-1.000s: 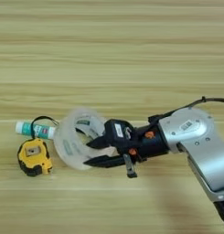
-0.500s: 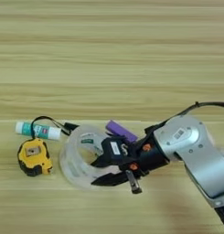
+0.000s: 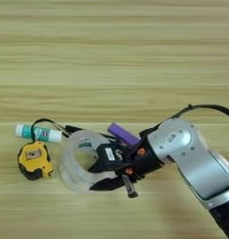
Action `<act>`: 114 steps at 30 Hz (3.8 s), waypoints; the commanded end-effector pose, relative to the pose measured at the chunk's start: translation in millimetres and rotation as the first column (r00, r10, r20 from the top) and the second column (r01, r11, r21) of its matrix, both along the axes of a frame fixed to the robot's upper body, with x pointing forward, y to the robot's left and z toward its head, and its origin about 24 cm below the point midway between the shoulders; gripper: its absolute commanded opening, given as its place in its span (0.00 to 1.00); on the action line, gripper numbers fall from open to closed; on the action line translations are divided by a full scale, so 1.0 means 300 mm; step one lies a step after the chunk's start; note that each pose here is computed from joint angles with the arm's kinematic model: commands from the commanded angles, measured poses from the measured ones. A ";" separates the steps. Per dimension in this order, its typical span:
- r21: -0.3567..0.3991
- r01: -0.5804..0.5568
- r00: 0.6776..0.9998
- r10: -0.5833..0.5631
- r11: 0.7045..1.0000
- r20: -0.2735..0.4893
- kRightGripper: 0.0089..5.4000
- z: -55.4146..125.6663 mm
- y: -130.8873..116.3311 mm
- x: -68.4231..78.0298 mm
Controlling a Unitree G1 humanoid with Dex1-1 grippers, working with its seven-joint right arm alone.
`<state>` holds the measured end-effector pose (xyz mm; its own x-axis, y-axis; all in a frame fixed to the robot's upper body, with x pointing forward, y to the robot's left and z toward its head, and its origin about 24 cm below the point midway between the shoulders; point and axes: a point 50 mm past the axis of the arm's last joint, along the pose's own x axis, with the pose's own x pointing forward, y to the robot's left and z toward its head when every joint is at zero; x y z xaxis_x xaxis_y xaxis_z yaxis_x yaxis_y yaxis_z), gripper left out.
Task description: Move the objects on the table
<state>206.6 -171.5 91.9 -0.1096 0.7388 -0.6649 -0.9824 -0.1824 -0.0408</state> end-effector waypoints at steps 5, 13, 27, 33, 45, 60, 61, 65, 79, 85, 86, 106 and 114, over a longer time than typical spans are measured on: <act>0.041 0.045 0.996 -0.048 0.998 0.080 0.36 0.036 0.017 0.037; 0.068 0.056 0.994 -0.063 0.996 0.093 0.52 0.058 0.017 0.040; 0.237 0.121 0.974 -0.162 0.964 0.161 0.74 0.145 0.014 0.077; 0.299 0.160 0.960 -0.219 0.941 0.177 0.88 0.166 -0.002 0.082; 0.425 0.233 0.924 -0.335 0.875 0.184 0.99 0.198 -0.042 0.094; 0.523 0.350 0.855 -0.494 0.777 0.161 0.99 0.194 -0.096 0.138; 0.537 0.359 0.843 -0.512 0.764 0.165 0.99 0.196 -0.099 0.145; 0.585 0.372 0.810 -0.560 0.721 0.176 0.99 0.204 -0.102 0.168; 0.639 0.442 0.725 -0.670 0.629 0.157 0.99 0.193 -0.145 0.236; 0.617 0.484 0.707 -0.693 0.620 0.142 0.99 0.171 -0.226 0.259; 0.615 0.495 0.702 -0.699 0.614 0.134 0.99 0.166 -0.240 0.264; 0.599 0.539 0.680 -0.725 0.592 0.104 0.99 0.051 -0.376 0.253; 0.519 0.560 0.725 -0.685 0.646 0.070 0.99 -0.004 -0.383 0.225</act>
<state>264.8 -278.4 65.5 0.5783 0.7957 -0.1802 -0.8151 0.5726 -0.0877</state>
